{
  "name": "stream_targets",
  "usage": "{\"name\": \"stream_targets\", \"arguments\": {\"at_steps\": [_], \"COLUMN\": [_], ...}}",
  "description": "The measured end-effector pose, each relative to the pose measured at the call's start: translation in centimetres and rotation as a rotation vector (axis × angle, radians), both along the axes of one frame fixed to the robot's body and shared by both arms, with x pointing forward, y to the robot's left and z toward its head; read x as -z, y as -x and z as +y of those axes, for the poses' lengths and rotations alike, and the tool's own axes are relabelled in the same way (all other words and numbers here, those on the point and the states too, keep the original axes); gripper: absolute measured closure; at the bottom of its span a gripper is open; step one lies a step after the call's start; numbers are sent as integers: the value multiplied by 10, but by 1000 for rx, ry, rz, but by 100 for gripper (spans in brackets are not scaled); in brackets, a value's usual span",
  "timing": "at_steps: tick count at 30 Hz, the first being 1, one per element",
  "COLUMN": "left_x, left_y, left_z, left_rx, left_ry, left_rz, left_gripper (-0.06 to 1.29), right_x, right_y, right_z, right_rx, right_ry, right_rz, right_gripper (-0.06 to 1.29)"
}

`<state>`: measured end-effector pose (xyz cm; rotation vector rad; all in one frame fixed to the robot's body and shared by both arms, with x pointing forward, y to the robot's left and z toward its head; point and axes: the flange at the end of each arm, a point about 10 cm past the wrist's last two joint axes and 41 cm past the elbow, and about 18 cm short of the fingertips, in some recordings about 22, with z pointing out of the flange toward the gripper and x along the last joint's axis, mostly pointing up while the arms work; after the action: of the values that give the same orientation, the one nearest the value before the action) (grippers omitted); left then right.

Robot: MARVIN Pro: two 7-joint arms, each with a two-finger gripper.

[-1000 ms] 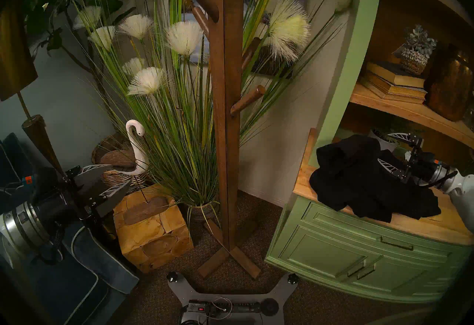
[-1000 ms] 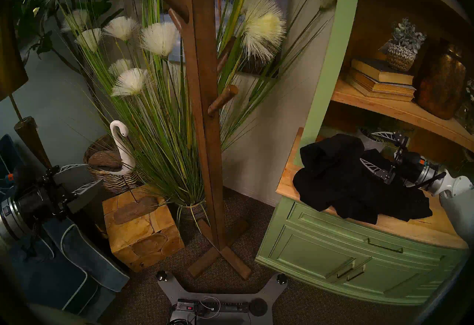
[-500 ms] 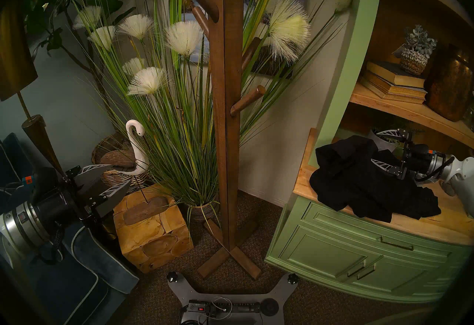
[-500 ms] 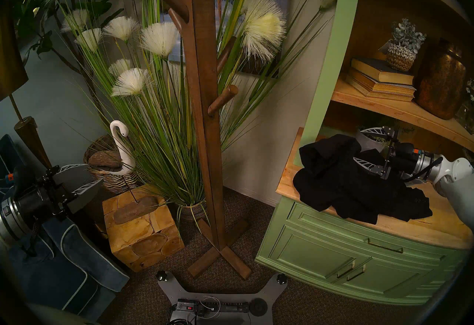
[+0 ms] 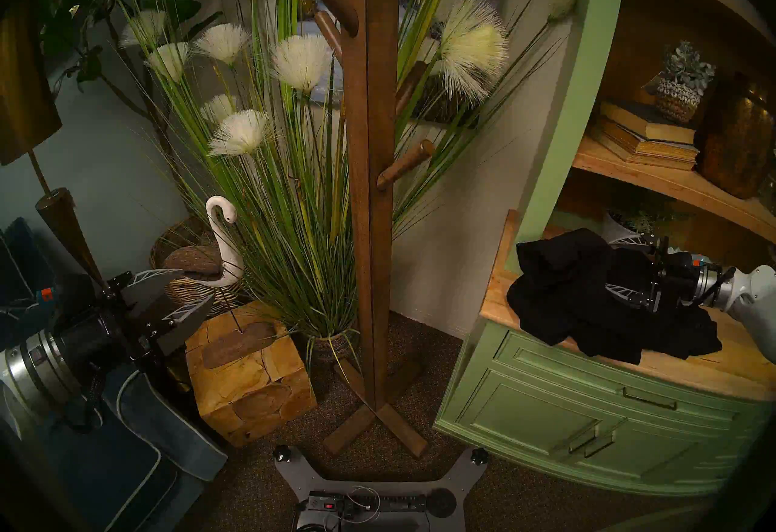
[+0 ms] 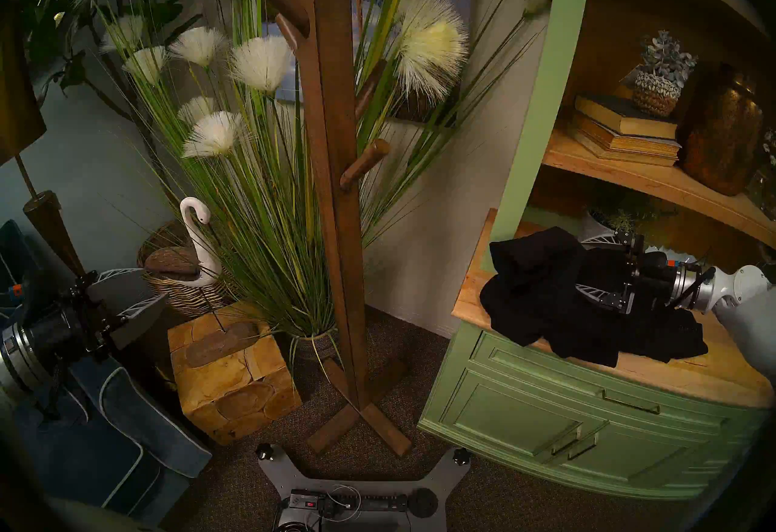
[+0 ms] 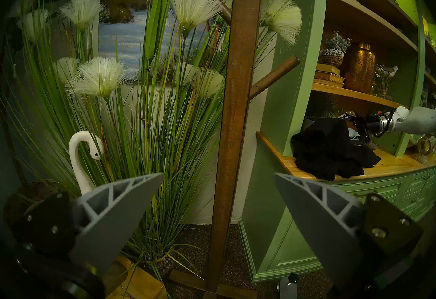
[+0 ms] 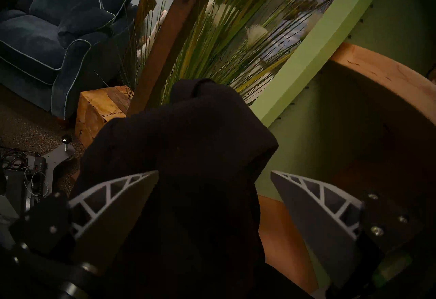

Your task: Pick up jacket and place on coat hanger

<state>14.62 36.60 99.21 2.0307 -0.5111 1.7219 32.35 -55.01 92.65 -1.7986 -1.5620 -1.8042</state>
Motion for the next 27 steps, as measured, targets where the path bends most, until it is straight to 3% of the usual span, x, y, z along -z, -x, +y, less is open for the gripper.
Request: {"name": "stream_targets", "arguments": {"at_steps": [12,27], "left_x": [0,0], "left_y": [0,0], "left_z": [0,0], "left_rx": [0,-1], "left_ry": [0,0], "left_rz": [0,0], "left_gripper": [-3,-3], "right_x": [33,53], "right_y": [0,-11], "right_z": [5,15], "right_rx": [63,97], "right_ry": [-106,-167], "right_rz": [-72,-140], "right_gripper": [-1,-1]}}
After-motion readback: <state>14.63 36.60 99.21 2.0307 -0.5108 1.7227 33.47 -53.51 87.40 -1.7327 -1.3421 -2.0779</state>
